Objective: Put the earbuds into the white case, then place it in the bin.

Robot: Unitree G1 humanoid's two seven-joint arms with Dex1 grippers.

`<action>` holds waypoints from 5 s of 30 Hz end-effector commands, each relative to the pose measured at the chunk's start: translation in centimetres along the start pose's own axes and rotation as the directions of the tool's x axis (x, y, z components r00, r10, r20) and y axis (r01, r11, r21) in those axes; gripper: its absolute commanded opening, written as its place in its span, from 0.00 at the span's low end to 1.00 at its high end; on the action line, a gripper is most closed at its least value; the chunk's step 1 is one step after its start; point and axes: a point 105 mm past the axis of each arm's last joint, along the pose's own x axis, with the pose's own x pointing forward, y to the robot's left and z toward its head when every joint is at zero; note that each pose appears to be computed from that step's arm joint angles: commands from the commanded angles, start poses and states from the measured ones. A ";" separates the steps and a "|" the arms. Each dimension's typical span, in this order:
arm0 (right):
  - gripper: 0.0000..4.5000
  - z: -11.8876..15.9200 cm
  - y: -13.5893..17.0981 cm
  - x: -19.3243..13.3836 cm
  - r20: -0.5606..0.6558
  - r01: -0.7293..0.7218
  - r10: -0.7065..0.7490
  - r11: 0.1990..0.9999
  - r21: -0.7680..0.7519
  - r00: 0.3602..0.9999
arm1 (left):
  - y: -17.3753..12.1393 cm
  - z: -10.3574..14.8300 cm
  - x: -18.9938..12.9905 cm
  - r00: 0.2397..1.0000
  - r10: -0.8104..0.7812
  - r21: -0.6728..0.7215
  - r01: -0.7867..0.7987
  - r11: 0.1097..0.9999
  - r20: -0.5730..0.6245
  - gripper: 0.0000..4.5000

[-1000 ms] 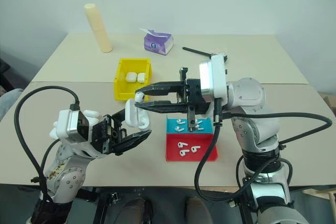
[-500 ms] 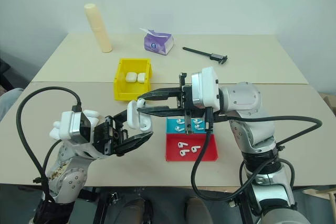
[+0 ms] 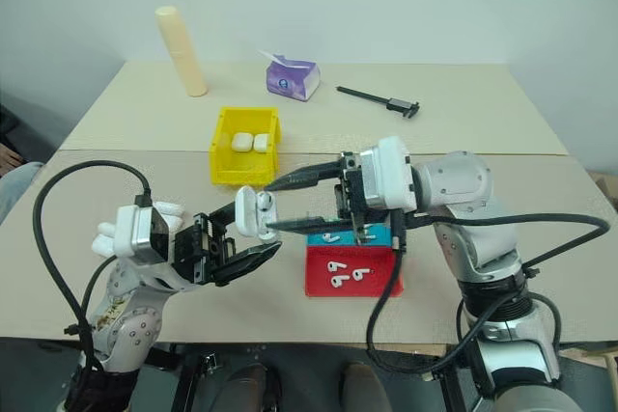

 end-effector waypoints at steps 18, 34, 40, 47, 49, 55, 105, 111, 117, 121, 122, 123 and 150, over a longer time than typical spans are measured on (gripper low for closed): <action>0.50 -11.6 -5.8 -5.7 -0.868 -0.311 0.239 0.945 0.105 0.435 | -1.3 -3.3 -6.5 0.959 0.138 0.132 -0.107 0.985 -0.246 0.61; 0.50 -16.6 -3.8 -7.1 -0.914 -0.412 0.304 0.894 0.177 0.266 | -1.7 -4.0 -6.5 0.950 0.148 0.156 -0.108 0.982 -0.274 0.61; 0.50 -17.1 -3.1 -7.2 -0.903 -0.409 0.338 0.888 0.212 0.265 | -1.4 -4.0 -6.2 0.950 0.154 0.170 -0.110 0.979 -0.270 0.61; 0.50 -17.6 -2.6 -7.0 -0.895 -0.395 0.348 0.891 0.224 0.277 | -1.5 -4.1 -6.6 0.945 0.154 0.176 -0.106 0.979 -0.288 0.61; 0.50 -17.8 -2.5 -7.0 -0.897 -0.397 0.348 0.890 0.224 0.273 | -1.5 -4.1 -6.6 0.945 0.155 0.176 -0.107 0.978 -0.288 0.61; 0.50 -18.0 -2.4 -6.8 -0.897 -0.391 0.344 0.893 0.221 0.279 | -1.6 -4.2 -6.5 0.945 0.154 0.175 -0.106 0.979 -0.290 0.61; 0.21 -15.3 -3.2 -6.8 -0.886 -0.324 0.255 0.937 0.129 0.387 | -1.3 -4.3 -6.4 0.942 0.141 0.189 -0.086 0.978 -0.303 0.61; 0.21 -10.4 -3.9 -6.6 -0.808 -0.148 0.152 0.986 0.081 0.569 | -0.5 -3.7 -5.7 0.954 0.129 0.186 -0.080 0.979 -0.270 0.61; 0.21 -3.1 -5.7 -6.5 -0.544 0.210 -0.122 0.972 0.102 0.830 | 1.1 -2.1 -3.3 0.980 0.111 0.168 -0.083 0.982 -0.163 0.61; 0.21 1.4 -6.3 -7.3 -0.329 0.374 -0.303 0.909 0.181 0.895 | 1.9 -0.7 -0.9 0.995 0.069 0.126 -0.059 0.990 -0.069 0.61; 0.21 2.7 -6.1 -7.6 -0.255 0.396 -0.341 0.893 0.211 0.905 | 1.9 -0.2 0.0 0.998 0.047 0.104 -0.042 0.994 -0.043 0.61; 0.21 3.8 -5.9 -7.7 -0.182 0.401 -0.364 0.882 0.246 0.913 | 1.8 0.2 0.7 0.999 0.025 0.084 -0.023 0.996 -0.023 0.61; 0.21 4.9 0.5 -2.5 0.179 0.191 -0.428 0.688 0.700 0.886 | 1.0 2.0 5.1 0.994 -0.093 0.055 0.090 0.994 0.060 0.61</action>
